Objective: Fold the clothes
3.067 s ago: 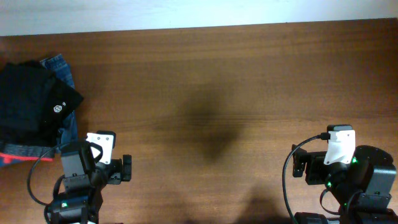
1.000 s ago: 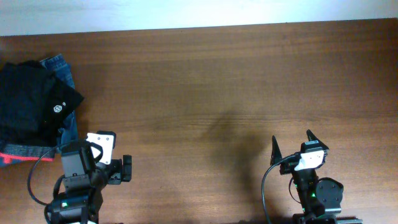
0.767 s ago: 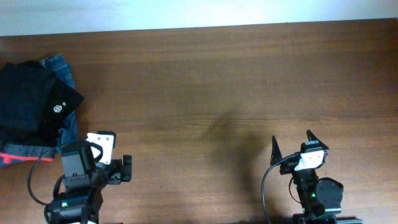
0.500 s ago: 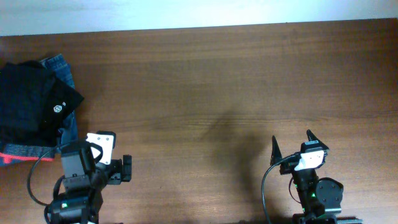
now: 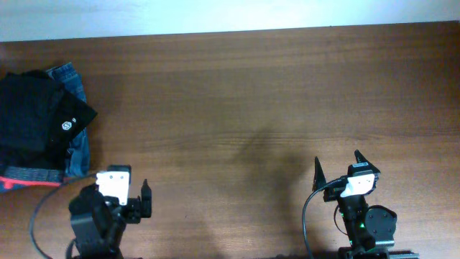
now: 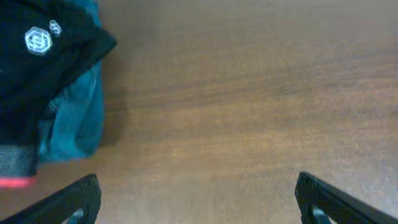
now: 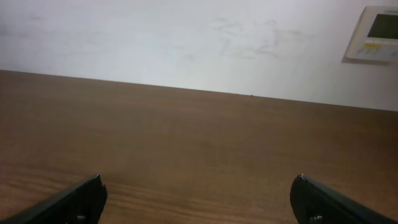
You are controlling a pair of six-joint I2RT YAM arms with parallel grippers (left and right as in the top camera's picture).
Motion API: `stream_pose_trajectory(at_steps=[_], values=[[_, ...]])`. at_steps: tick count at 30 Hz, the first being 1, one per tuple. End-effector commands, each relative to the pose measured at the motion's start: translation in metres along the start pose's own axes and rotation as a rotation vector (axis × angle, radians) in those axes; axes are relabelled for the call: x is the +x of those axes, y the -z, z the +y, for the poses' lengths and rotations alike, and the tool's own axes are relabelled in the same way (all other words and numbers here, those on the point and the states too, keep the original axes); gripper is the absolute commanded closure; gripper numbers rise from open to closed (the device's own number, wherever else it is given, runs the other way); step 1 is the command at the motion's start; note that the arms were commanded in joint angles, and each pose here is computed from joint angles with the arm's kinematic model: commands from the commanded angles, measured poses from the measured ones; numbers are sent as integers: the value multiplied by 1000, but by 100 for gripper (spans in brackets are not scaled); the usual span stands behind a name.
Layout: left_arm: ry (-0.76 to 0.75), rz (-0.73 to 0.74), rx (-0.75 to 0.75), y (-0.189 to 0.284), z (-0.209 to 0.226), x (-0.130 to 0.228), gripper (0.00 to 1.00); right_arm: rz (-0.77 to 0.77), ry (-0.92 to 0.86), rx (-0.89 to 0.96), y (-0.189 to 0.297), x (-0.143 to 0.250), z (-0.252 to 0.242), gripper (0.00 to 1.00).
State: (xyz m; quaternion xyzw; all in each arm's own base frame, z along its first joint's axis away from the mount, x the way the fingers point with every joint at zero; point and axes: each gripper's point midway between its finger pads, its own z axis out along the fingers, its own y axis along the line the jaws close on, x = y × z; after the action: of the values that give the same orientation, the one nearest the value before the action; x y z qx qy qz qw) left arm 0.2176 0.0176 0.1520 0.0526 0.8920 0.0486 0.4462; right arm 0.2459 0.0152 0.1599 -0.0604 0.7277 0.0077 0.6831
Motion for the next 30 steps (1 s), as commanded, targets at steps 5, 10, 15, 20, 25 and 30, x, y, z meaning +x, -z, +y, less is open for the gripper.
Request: stream_pose_trajectory(at_steps=[5,10,15,20,25,30], values=[[15,-245,97,-19,-25,-1,1,3,-4,8,0,2,-1,1],[20,-443,100,-22,-30,-18,1,3,-4,8,0,2,-1,1],[14,-546,12,-24,-18,-21,1,3,-4,8,0,2,-1,1],[42,-553,-93,-20,0,-20,1,3,-4,8,0,2,-1,1],[38,-559,-77,-19,-3,-21,1,3,-4,8,0,2,-1,1],[38,-559,-77,-19,-3,-21,0,3,-4,8,0,2,-1,1]])
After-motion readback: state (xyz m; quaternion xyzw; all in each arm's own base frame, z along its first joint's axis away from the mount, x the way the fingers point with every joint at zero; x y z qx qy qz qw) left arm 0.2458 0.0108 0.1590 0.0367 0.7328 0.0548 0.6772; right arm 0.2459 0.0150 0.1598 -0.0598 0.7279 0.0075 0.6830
